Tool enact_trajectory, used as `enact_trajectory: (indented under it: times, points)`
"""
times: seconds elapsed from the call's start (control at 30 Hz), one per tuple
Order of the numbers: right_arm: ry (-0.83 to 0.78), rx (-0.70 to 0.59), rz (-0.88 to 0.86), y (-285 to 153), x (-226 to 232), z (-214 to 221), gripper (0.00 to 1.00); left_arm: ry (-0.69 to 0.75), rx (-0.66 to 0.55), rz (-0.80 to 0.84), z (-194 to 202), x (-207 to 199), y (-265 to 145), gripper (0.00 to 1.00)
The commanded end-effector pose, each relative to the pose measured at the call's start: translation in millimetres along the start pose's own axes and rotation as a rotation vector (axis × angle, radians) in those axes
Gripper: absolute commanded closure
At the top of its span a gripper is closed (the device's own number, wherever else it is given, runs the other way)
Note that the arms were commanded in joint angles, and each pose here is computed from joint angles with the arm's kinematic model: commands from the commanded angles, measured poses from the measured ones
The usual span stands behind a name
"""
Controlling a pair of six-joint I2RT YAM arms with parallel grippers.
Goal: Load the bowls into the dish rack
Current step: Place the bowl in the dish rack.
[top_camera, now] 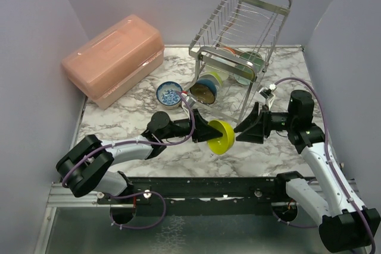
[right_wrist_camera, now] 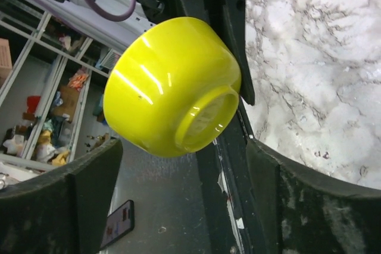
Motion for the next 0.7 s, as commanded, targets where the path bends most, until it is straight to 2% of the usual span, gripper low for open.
enact_trajectory:
  times: [0.0,0.13,0.47,0.67]
  points:
    - [-0.001,-0.028,0.07,0,-7,-6,0.07,0.033,-0.037,0.012,-15,-8,3,1.0]
    - [0.013,-0.064,0.076,1,-8,-9,0.01,0.034,-0.037,-0.04,-15,1,3,1.0]
    - [0.108,-0.114,0.193,15,-36,-17,0.0,0.069,-0.015,-0.382,-18,50,-11,1.0]
    - [0.138,-0.093,0.223,32,-48,-10,0.0,0.115,-0.018,-0.403,-26,49,-14,1.0]
Point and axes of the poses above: each gripper's point midway between its finger pads, its own y axis out along the fingers, its own x axis along the line the jaws close on, z = x × y, the point moved 1 cm from there along -y, back along the fingers, and after that the axes turned 3 degrees about y, right-handed, at the moved point
